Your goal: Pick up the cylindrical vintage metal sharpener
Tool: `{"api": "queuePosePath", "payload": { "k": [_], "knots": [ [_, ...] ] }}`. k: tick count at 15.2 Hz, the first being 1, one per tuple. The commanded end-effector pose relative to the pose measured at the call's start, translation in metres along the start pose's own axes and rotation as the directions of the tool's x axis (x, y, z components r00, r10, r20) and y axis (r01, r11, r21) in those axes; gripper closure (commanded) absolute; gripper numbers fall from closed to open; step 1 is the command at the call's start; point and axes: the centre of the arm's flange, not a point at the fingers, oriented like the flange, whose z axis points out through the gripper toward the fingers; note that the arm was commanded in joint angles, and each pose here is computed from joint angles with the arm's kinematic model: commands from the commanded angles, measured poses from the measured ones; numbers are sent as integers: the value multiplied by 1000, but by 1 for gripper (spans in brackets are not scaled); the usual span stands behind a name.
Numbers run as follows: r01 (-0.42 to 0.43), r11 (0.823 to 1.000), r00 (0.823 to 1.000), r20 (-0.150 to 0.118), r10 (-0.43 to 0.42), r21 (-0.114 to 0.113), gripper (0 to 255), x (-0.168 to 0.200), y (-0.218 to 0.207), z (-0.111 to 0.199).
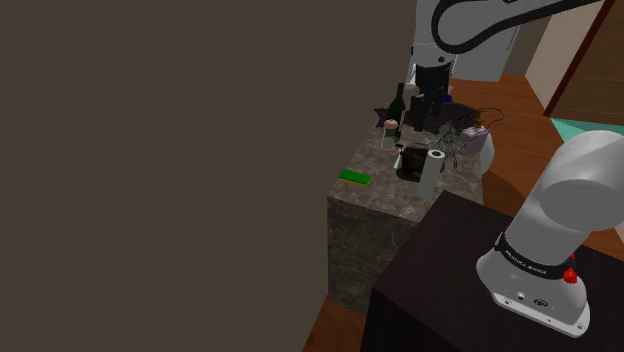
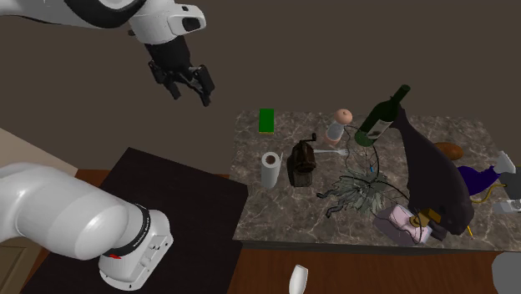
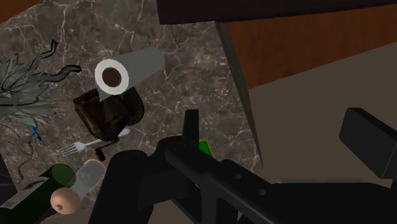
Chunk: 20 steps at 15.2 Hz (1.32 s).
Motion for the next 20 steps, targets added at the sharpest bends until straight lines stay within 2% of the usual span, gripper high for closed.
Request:
{"api": "queuePosePath", "payload": {
  "k": [1,20],
  "knots": [
    [2,1000,1000,-17,-2,1,0,8,18,16],
    [11,1000,991,-136,-8,19,0,105,166,187]
  ]
}}
